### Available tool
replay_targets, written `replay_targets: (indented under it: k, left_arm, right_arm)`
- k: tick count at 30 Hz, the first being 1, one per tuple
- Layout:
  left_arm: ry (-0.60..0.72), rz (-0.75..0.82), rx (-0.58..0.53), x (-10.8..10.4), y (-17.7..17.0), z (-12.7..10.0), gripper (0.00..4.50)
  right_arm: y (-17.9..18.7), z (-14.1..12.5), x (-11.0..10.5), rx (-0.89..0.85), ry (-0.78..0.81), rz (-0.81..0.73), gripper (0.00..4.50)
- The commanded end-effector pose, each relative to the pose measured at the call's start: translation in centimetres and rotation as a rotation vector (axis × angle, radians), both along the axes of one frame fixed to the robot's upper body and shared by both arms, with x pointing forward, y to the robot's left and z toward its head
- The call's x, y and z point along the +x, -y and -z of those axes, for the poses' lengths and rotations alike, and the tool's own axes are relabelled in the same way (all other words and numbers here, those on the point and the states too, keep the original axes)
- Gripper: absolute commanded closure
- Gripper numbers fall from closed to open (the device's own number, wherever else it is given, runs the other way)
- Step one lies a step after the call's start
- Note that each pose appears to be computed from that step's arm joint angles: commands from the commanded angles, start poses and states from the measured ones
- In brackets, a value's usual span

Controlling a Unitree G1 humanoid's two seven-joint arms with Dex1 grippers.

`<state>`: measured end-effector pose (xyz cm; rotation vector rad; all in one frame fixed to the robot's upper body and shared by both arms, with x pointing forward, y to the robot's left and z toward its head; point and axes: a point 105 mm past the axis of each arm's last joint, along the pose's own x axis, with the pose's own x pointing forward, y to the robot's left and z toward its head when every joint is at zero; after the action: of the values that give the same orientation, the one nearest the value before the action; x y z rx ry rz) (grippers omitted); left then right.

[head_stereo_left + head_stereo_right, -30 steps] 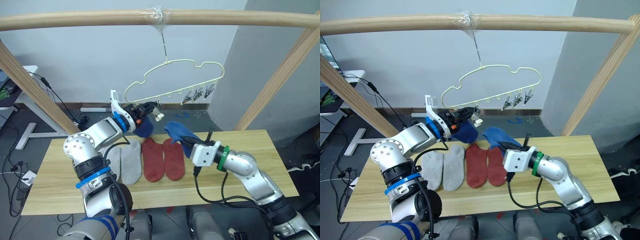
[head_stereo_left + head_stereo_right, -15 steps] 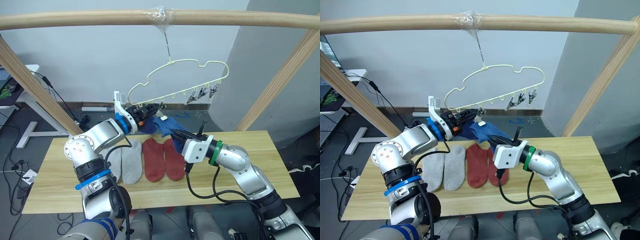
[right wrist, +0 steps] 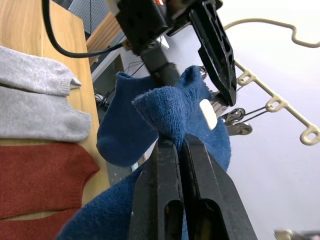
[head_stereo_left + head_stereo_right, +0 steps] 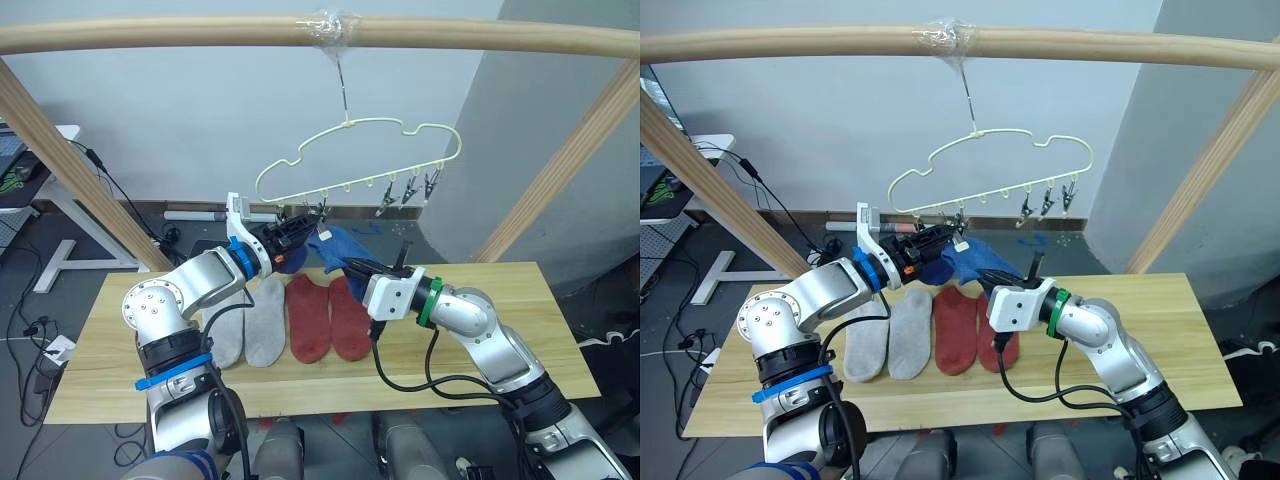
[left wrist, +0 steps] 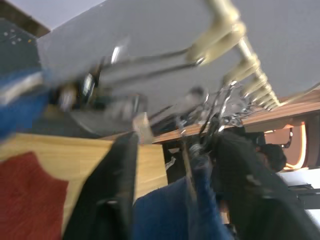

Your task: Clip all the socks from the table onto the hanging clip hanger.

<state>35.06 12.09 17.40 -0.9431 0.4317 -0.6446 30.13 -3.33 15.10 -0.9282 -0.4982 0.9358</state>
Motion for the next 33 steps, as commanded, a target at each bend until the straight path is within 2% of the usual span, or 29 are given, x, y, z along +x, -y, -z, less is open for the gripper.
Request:
replay_targets:
  k: [1,3,4,7,9,12,15,20,23,25,29,30,33]
  left_arm:
    - [0.069,0.023,-0.009,-0.9,-0.5,-1.4,0.76]
    - [0.092,0.046,-0.007,-1.5,-0.6,-1.8,0.15]
    - [0.110,0.071,0.001,-2.2,-0.9,-1.9,0.02]
    - [0.136,0.129,0.035,-4.1,-1.7,-1.8,0.02]
    - [0.145,0.182,0.137,-5.4,-1.9,-1.2,0.02]
    - [0.149,0.210,0.182,-6.0,-1.9,-0.9,0.02]
    - [0.203,0.152,0.339,-6.1,-3.0,-0.8,0.00]
    - [0.332,0.091,0.531,-5.7,-3.7,-0.3,0.00]
    - [0.407,0.061,0.631,-5.1,-3.7,0.5,0.00]
    - [0.438,0.059,0.660,-5.0,-3.3,1.2,0.00]
    - [0.611,0.039,0.822,-4.4,-2.2,1.9,0.00]
    - [0.647,0.002,0.824,-4.0,-1.8,1.8,0.00]
    - [0.754,-0.078,0.843,-3.2,-0.7,1.3,0.61]
  right_arm:
    - [-0.7,-0.8,0.0,0.030,0.025,-0.028,4.50]
    - [-0.9,-0.8,0.3,0.041,0.018,-0.027,4.50]
    - [-1.3,-0.6,0.7,0.058,0.008,-0.020,4.50]
    - [-1.9,-0.3,1.8,0.103,-0.027,0.006,4.50]
    - [-2.0,-0.5,2.5,0.166,-0.075,0.029,4.50]
    - [-2.0,-0.5,2.8,0.193,-0.097,0.038,4.50]
    - [-2.0,-0.2,2.8,0.270,-0.230,0.039,3.77]
    - [0.1,2.6,3.2,0.337,-0.457,0.130,1.95]
    - [1.6,3.4,2.9,0.334,-0.514,0.163,0.89]
    - [2.3,3.2,2.7,0.347,-0.538,0.173,0.12]
    - [3.8,1.8,2.6,0.398,-0.567,0.215,0.04]
    - [4.1,0.9,2.5,0.428,-0.578,0.211,0.04]
    - [4.4,-1.6,1.9,0.514,-0.616,0.170,0.00]
